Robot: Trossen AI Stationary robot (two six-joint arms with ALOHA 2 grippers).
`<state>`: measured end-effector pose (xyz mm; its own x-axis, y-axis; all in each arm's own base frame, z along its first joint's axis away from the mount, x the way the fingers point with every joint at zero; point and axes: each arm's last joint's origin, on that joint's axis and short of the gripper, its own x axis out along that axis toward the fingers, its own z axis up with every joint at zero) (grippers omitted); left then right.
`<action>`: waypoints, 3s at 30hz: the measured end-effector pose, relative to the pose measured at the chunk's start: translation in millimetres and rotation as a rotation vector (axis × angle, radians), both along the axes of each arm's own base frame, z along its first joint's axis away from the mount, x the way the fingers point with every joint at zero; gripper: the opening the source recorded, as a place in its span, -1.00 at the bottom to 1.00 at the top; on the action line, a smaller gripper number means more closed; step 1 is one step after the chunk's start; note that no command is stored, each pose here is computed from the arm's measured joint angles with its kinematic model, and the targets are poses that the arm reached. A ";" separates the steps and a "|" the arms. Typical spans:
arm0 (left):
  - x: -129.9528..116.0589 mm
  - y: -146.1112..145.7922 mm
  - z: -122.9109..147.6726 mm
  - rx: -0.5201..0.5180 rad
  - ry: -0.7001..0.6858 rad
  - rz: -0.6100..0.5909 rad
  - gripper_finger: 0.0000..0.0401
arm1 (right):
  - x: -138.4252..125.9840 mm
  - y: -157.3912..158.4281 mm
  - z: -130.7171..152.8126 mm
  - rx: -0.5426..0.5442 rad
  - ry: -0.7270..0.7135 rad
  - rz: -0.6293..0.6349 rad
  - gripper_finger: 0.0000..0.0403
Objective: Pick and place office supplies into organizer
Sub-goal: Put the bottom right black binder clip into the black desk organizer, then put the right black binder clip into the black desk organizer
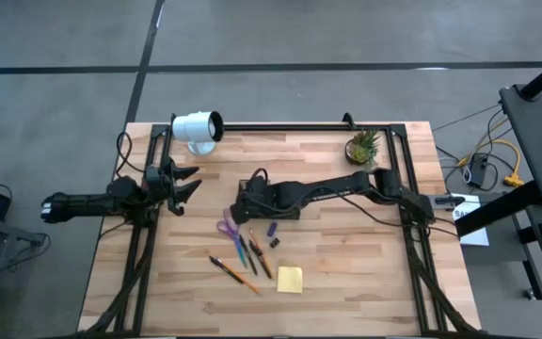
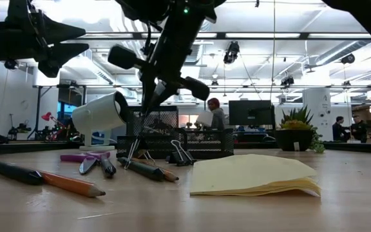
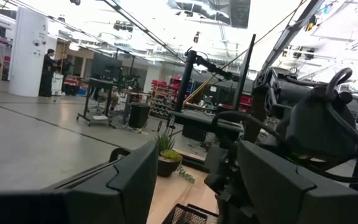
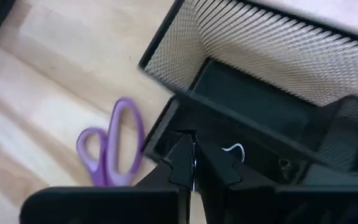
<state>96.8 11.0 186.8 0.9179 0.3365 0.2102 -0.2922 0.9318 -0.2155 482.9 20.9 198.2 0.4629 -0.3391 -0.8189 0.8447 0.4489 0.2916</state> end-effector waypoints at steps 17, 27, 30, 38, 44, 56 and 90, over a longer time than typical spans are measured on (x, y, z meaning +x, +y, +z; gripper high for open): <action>0.0 0.0 0.0 0.000 0.001 0.000 0.03 | -15.0 52.7 30.5 -0.085 0.139 0.429 -0.23; 0.1 0.0 -0.1 0.000 0.002 0.000 0.03 | -33.1 90.2 19.0 -0.051 0.319 1.090 -0.23; 0.1 0.0 -0.2 0.000 0.001 0.000 0.03 | -30.6 76.8 17.3 -0.105 0.341 1.168 -0.21; 0.0 0.0 -0.1 0.000 0.002 0.001 0.03 | -24.5 53.8 -7.5 -0.121 0.396 1.349 -0.17; 0.1 0.0 -0.2 0.000 0.002 0.000 0.03 | -22.7 51.4 -22.4 -0.133 0.433 1.417 -0.17; 0.2 0.0 -0.2 0.000 0.002 0.000 0.03 | -24.1 49.0 -34.2 -0.137 0.477 1.459 -0.32; 0.2 0.0 -0.2 0.000 0.002 0.000 0.03 | -23.8 45.7 -36.2 -0.071 0.433 1.415 -0.94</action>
<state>97.0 11.0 186.5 0.9184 0.3367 0.2080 -0.2928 0.9317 -0.2151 459.2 66.7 162.0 0.1648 0.1304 -0.9777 -0.2827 0.9559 0.0799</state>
